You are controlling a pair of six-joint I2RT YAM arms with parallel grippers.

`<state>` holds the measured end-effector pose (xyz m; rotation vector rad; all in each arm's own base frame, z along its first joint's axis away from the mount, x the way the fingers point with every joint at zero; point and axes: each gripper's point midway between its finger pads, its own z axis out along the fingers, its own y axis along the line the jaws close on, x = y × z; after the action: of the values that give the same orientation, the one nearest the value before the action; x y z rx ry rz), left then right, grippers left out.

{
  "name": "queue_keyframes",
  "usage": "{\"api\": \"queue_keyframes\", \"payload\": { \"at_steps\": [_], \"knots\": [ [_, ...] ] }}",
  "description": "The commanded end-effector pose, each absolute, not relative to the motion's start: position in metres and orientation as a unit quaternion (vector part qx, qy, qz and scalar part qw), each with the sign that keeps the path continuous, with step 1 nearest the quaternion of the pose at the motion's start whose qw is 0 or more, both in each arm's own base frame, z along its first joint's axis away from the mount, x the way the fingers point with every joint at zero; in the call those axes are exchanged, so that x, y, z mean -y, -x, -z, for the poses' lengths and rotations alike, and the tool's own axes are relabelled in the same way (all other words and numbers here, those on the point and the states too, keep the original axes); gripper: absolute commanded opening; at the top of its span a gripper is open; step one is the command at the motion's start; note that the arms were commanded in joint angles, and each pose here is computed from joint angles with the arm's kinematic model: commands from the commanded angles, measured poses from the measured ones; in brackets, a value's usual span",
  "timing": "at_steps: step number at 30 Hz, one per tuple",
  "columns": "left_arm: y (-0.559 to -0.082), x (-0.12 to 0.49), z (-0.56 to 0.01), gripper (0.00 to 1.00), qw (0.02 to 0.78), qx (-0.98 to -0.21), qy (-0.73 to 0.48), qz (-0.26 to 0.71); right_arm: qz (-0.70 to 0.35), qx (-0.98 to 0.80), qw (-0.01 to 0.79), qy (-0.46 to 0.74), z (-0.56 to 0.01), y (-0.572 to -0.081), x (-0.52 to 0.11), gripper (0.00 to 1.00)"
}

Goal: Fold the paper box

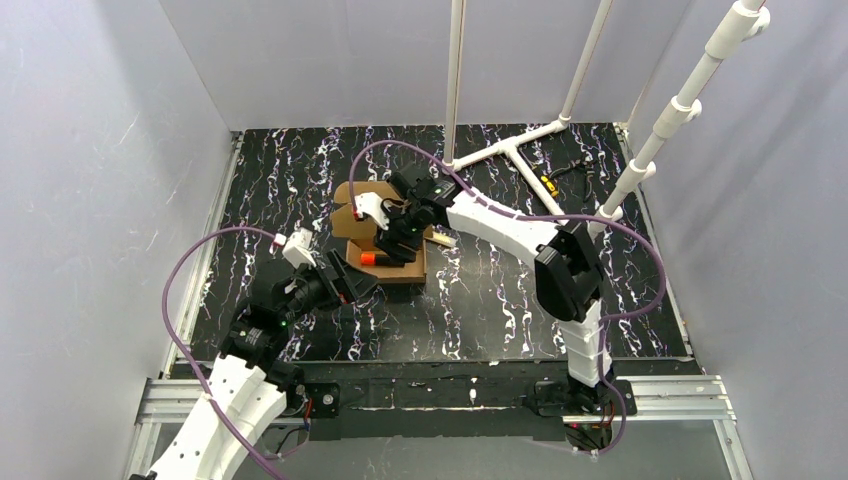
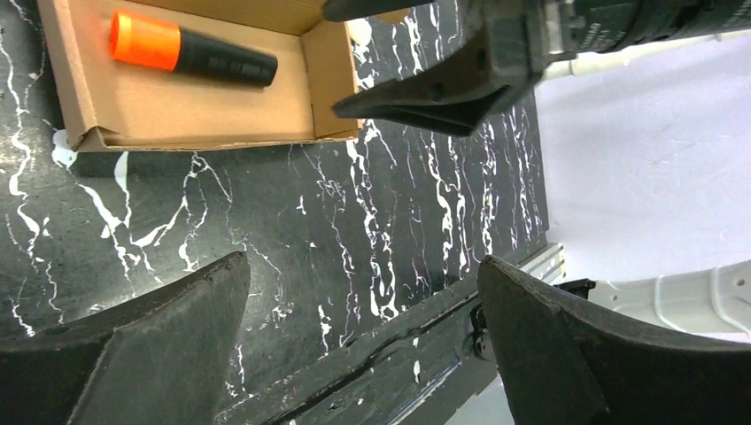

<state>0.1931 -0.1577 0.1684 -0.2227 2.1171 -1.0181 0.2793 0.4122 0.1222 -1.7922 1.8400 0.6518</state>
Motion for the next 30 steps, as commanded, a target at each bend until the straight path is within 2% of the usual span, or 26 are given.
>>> {"api": "queue_keyframes", "payload": {
  "at_steps": [1, 7, 14, 18, 24, 30],
  "knots": [
    [-0.192, 0.152, -0.153, 0.99, 0.377, -0.841, 0.094, 0.377, -0.242, -0.648, 0.276, 0.667, -0.172, -0.271, -0.390, 0.68],
    [-0.199, 0.161, -0.151, 0.99, 0.369, -0.835, 0.098, 0.397, -0.293, -0.644, 0.301, 0.639, -0.189, -0.272, -0.324, 0.69],
    [-0.204, 0.166, -0.146, 0.99, 0.365, -0.827, 0.106, 0.414, -0.259, -0.704, 0.355, 0.558, -0.126, -0.323, -0.256, 0.78],
    [-0.205, 0.163, -0.149, 0.99, 0.364, -0.837, 0.100, 0.396, -0.255, -0.700, 0.355, 0.564, -0.101, -0.345, -0.265, 0.79],
    [-0.200, 0.131, -0.147, 0.99, 0.375, -0.874, 0.089, 0.295, -0.276, -0.697, 0.364, 0.553, -0.083, -0.372, -0.286, 0.78],
    [-0.202, 0.130, -0.149, 0.99, 0.384, -0.871, 0.093, 0.292, -0.293, -0.700, 0.374, 0.533, -0.068, -0.383, -0.300, 0.74]
  ]
}}
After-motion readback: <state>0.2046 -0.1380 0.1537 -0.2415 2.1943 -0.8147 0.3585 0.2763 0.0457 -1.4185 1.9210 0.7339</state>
